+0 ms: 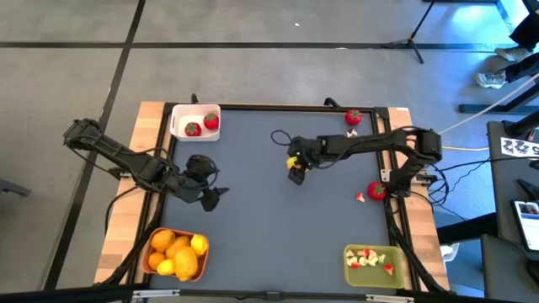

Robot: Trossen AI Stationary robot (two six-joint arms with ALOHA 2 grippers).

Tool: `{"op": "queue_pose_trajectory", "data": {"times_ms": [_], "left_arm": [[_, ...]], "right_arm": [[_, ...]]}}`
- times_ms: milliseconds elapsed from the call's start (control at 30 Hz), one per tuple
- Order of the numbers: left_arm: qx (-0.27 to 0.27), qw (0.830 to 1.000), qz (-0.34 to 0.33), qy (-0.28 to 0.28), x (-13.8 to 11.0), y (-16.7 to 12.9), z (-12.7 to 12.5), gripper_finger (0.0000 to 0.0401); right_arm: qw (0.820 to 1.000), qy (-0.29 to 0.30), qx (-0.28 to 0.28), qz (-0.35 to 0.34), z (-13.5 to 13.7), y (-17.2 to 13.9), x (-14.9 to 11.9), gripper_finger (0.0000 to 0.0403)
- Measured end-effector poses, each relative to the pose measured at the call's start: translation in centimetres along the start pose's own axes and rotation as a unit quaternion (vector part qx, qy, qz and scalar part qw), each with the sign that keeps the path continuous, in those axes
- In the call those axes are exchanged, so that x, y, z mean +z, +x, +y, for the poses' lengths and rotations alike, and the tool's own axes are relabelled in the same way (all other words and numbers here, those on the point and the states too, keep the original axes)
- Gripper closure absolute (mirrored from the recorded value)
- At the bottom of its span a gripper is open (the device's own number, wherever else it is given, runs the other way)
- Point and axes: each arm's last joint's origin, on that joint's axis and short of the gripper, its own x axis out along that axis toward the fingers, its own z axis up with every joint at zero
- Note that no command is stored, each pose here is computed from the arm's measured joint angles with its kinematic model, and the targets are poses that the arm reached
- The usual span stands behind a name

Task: Sort produce into baskets
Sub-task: Put the yellow lemon into the orange bin

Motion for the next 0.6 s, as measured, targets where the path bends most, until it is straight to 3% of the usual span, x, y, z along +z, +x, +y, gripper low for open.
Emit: {"op": "queue_pose_trajectory", "data": {"times_ms": [167, 300, 600], "left_arm": [[-0.028, 0.999, -0.032, 0.009, 0.7, 0.6, -1.1, 0.002], [-0.037, 0.998, -0.056, 0.003, 1.3, 2.0, -2.1, 0.002], [-0.046, 0.987, -0.129, -0.09, 3.2, 5.8, -3.5, 0.002]], "right_arm": [[0.994, -0.054, 0.056, -0.072, 3.7, -1.7, 1.5, 0.0095], [0.98, -0.097, 0.094, -0.148, 6.9, -2.7, 2.3, 0.0106], [0.959, -0.12, 0.068, -0.247, 10.3, -4.1, 2.5, 0.0099]]}}
